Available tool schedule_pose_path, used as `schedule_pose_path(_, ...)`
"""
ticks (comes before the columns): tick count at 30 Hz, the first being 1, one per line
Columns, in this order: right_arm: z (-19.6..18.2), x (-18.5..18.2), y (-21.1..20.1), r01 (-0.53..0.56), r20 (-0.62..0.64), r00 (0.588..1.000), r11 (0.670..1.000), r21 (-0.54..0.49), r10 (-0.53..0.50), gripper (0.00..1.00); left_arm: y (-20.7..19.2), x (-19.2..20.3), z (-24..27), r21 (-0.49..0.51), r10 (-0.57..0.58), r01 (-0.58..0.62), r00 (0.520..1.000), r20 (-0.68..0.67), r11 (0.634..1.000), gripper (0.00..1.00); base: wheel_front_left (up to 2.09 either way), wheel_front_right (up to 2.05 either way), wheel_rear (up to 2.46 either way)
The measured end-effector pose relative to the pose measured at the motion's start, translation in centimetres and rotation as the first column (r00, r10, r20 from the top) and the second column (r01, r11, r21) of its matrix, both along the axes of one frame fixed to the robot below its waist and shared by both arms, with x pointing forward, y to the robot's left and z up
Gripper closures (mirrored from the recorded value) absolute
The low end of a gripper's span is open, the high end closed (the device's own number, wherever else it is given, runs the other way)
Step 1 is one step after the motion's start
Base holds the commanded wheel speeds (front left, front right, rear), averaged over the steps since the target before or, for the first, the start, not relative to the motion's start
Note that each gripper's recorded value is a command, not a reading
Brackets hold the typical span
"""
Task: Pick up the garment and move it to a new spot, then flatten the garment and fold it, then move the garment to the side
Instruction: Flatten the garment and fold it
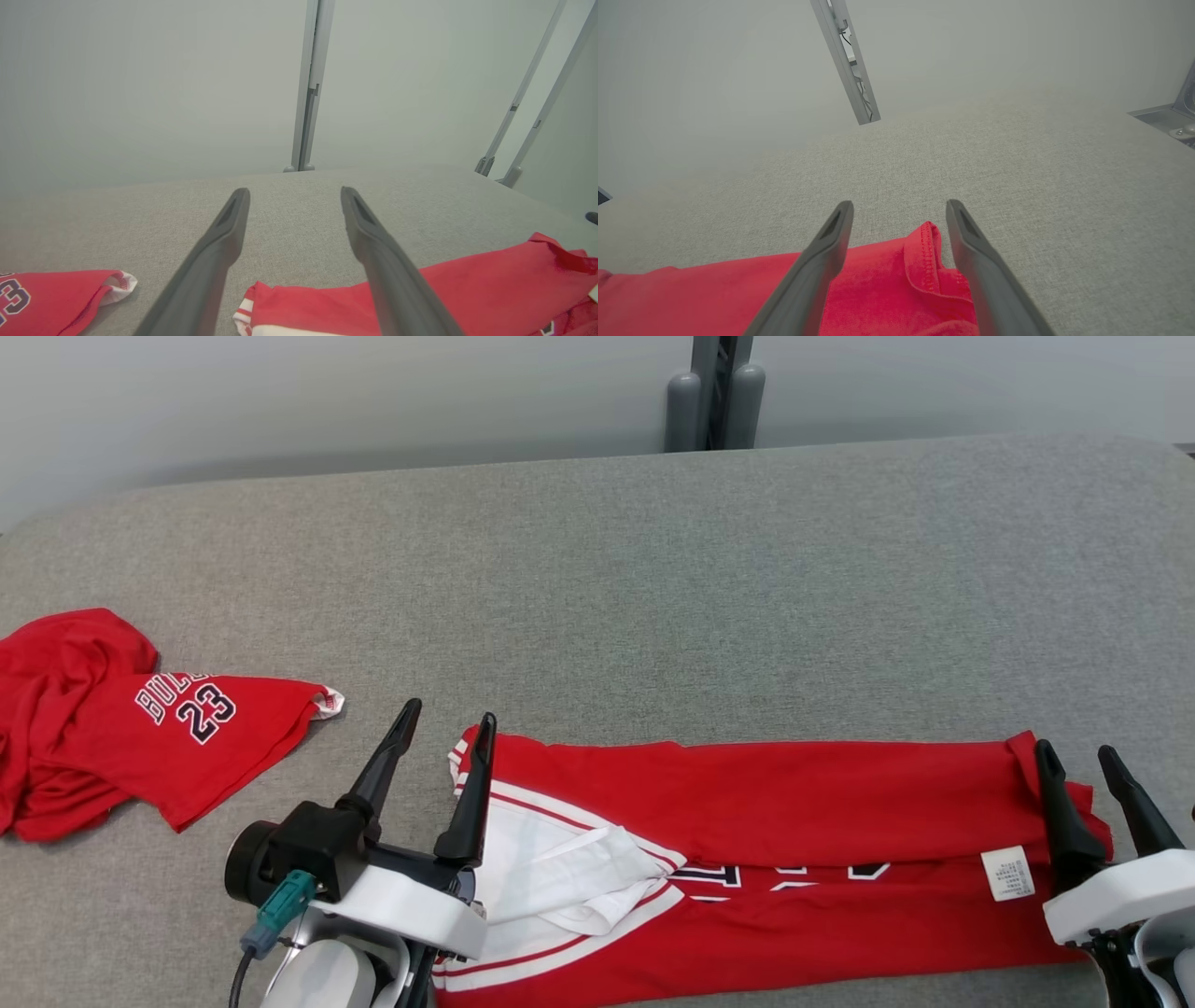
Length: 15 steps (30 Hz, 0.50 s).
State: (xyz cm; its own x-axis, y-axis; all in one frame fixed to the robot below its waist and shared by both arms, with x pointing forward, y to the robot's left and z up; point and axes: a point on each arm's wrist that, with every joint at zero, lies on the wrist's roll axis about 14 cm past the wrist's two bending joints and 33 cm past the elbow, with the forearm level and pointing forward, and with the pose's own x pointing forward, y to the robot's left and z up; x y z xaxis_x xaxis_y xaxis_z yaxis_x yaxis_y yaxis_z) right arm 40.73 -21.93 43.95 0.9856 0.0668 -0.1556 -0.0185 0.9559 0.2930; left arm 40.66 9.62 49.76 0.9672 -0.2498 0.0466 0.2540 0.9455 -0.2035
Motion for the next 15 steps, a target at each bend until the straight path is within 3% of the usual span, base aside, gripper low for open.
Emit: schedule_pose_path(15,-5.9,0.3,0.0,0.02,-0.204,0.979,0.999,-0.045,-0.028,0.0,1.3,0.2,-1.6,0.031,0.024,-0.023,0.999,-0.028,0.999,0.0,0.0,0.0,0.0)
